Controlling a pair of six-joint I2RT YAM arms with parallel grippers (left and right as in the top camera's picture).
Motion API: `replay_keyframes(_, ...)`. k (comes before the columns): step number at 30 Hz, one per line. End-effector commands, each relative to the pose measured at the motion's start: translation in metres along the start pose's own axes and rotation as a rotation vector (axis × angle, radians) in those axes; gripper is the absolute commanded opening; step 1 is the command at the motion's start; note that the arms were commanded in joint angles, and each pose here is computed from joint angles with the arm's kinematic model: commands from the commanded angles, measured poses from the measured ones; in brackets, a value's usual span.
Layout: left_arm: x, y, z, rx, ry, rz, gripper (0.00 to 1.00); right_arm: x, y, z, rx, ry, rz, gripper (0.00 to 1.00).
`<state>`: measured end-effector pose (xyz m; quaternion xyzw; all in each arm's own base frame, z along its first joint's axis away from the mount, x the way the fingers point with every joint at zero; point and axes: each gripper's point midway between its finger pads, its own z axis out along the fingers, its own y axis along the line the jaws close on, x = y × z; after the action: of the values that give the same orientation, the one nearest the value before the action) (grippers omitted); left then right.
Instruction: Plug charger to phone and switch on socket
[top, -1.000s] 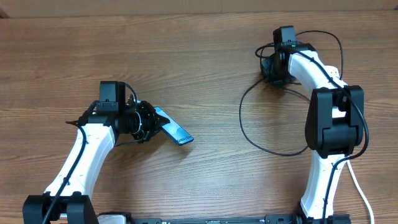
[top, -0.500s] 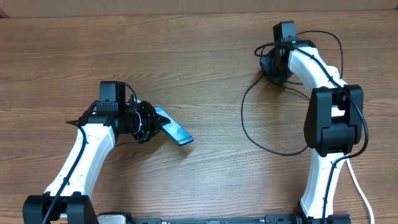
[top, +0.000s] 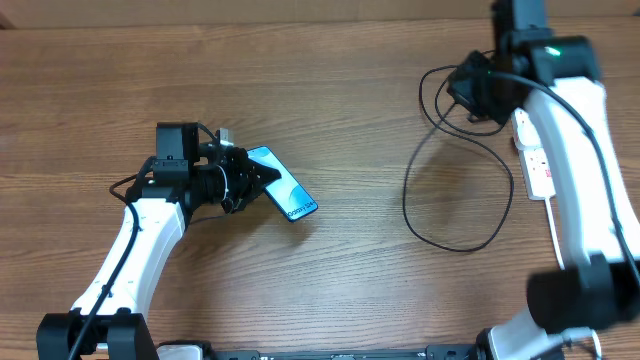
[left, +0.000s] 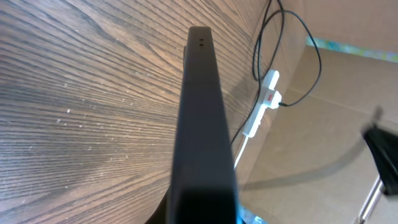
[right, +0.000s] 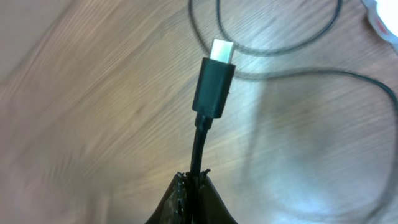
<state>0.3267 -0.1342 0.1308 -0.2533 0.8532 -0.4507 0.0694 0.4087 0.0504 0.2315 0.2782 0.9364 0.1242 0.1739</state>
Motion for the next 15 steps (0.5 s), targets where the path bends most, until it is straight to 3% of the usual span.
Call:
replay_keyframes(1,0.005,-0.015,-0.004,0.065,0.041,0.057,0.04,0.026,0.006,-0.064,-0.11,-0.005,-0.13,0.04)
replay_keyframes(9,0.032,-0.035,-0.006,0.189,0.172,0.186,0.04,0.111,-0.015,-0.151,-0.286,0.013,-0.293,0.04)
replay_keyframes(15,0.056,-0.051,-0.003,0.267,0.266,0.267,0.04,0.181,-0.041,-0.17,-0.457,-0.006,-0.364,0.04)
